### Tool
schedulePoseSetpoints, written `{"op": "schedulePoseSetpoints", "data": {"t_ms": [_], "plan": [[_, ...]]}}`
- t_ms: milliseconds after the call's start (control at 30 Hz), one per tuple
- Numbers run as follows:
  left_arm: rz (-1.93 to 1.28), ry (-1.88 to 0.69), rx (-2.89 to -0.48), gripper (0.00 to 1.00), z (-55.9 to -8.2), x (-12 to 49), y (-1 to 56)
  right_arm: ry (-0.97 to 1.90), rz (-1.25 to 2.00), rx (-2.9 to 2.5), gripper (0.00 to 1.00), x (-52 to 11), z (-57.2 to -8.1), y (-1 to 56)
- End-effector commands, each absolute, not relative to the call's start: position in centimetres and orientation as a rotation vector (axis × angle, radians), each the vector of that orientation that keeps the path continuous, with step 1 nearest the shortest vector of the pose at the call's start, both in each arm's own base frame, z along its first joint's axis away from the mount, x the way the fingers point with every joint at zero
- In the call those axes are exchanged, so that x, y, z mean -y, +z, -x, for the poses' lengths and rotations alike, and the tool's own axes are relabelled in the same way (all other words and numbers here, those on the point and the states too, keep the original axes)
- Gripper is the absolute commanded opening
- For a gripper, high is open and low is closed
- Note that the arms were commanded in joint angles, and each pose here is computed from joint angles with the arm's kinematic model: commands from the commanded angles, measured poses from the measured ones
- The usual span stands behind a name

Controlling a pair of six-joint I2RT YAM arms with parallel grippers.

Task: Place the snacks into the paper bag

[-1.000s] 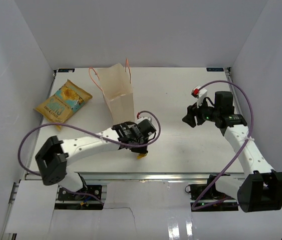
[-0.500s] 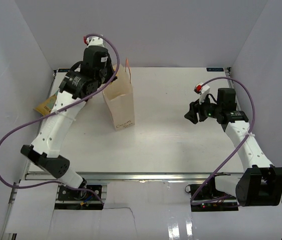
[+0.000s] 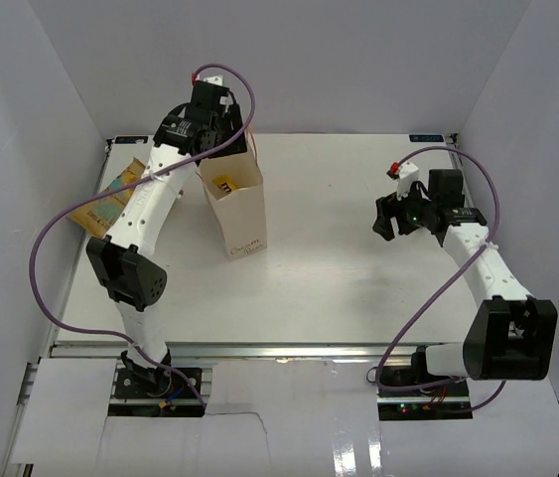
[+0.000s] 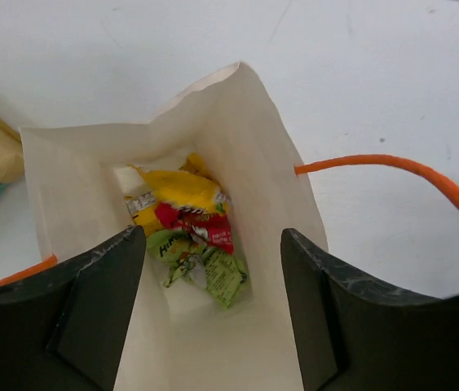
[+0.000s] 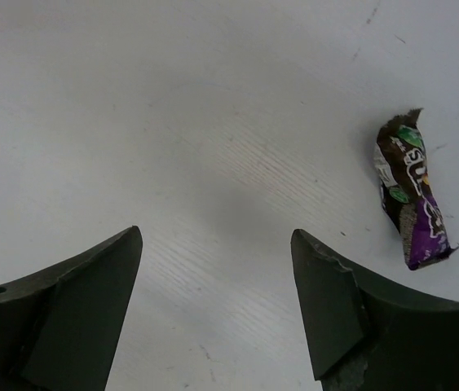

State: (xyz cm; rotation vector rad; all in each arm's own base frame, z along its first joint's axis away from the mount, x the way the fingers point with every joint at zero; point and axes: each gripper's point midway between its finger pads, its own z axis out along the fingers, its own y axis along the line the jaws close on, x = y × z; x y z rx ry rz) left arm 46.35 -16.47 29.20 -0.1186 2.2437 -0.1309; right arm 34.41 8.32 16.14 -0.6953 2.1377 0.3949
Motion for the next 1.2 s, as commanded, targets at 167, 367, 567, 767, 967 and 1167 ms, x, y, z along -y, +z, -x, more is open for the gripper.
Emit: {"op": "schedulePoseSetpoints", "data": {"t_ms": [167,367,567,767,967,1167], "plan": [[0.056,-0.378,-2.0,0.83,-42.3,17.2,40.8,0.01,0.991,-2.175,0.83,-1.7,-39.3,13.3],[0.091,-0.401,-1.899,0.89,-37.1,14.6,42.0,-0.059,1.16,-2.244,0.79,2.4,-42.9,10.1],[0.231,-0.381,-1.856,0.94,-30.6,10.4,39.3,-0.064,1.28,-2.251,0.75,3.8,-47.7,8.4],[0.347,-0.374,-1.878,0.95,-27.4,8.4,36.3,0.073,1.339,-2.292,0.67,3.0,-48.9,5.9],[0.406,-0.366,-1.893,0.96,-26.3,7.6,34.7,0.172,1.325,-2.348,0.58,2.4,-47.5,3.4],[0.406,-0.362,-1.921,0.96,-26.9,8.1,34.0,0.251,1.232,-2.413,0.34,1.7,-46.3,2.5]]}}
